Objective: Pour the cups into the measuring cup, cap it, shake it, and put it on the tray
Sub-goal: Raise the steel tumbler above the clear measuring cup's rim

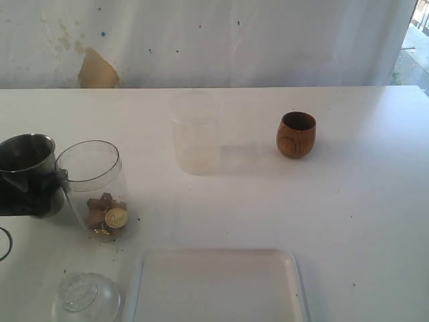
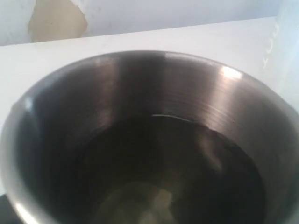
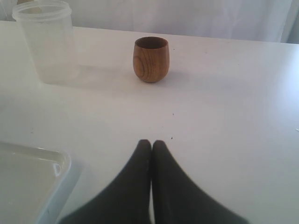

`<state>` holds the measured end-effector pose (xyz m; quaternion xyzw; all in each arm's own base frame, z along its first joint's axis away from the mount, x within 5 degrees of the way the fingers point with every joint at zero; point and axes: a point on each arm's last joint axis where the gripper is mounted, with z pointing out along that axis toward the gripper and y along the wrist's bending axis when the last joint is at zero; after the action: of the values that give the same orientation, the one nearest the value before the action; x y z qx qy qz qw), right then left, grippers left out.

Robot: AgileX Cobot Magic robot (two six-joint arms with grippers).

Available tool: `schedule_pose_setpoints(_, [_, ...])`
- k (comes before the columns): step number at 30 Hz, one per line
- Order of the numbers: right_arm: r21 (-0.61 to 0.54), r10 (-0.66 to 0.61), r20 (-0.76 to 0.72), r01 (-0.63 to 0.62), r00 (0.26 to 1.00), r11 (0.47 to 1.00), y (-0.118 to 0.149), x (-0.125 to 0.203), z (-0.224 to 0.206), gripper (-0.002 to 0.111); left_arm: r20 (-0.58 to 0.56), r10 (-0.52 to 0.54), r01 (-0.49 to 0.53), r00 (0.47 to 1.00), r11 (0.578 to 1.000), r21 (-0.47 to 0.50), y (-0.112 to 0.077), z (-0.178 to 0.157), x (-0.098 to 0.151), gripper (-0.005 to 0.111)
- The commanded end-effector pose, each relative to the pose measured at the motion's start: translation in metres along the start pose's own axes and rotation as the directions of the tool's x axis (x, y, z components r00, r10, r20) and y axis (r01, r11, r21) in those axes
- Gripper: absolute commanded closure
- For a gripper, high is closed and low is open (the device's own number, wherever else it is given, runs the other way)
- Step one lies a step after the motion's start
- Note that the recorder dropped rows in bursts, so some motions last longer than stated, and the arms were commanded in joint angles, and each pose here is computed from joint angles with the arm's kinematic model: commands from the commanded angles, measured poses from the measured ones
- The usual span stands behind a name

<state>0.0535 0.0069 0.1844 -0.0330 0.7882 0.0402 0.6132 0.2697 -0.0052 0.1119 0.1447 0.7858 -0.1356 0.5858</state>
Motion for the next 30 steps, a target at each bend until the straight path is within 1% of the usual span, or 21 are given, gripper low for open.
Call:
schedule_pose_setpoints(1, [0.006,0.000,0.001,0.000,1.000,1.000,0.000,0.001,0.000,0.108,0.159,0.034,-0.034,0.987,0.999,-0.007,0.005,0.005,-0.028,0.107])
schedule_pose_setpoints(5, [0.006,0.000,0.001,0.000,1.000,1.000,0.000,0.001,0.000,0.108,0.208,0.069,-0.069,0.976,0.998,-0.005,0.008,0.010,-0.043,0.107])
schedule_pose_setpoints(10, [0.006,0.000,0.001,0.000,1.000,1.000,0.000,0.001,0.000,0.108,0.253,0.054,-0.059,0.966,0.998,0.012,0.010,0.013,-0.057,0.107])
schedule_pose_setpoints(14, [0.006,0.000,0.001,0.000,1.000,1.000,0.000,0.001,0.000,0.108,0.294,0.099,-0.120,0.951,0.991,0.056,0.007,0.014,-0.072,0.107])
schedule_pose_setpoints(16, [0.006,0.000,0.001,0.000,1.000,1.000,0.000,0.001,0.000,0.108,0.310,0.096,-0.129,0.946,0.988,0.086,0.006,0.015,-0.080,0.107])
schedule_pose_setpoints(20, [0.006,0.000,0.001,0.000,1.000,1.000,0.000,0.001,0.000,0.108,0.329,0.084,-0.124,0.941,0.987,0.103,0.007,0.019,-0.091,0.107])
schedule_pose_setpoints(22, [0.006,0.000,0.001,0.000,1.000,1.000,0.000,0.001,0.000,0.108,0.335,0.083,-0.130,0.939,0.984,0.123,0.004,0.023,-0.096,0.107])
schedule_pose_setpoints(27, [0.006,0.000,0.001,0.000,1.000,1.000,0.000,0.001,0.000,0.108,0.330,0.129,-0.195,0.935,0.966,0.173,-0.012,0.037,-0.107,0.107])
schedule_pose_setpoints(30, [0.006,0.000,0.001,0.000,1.000,1.000,0.000,0.001,0.000,0.108,0.318,0.163,-0.227,0.934,0.958,0.177,-0.018,0.046,-0.115,0.107])
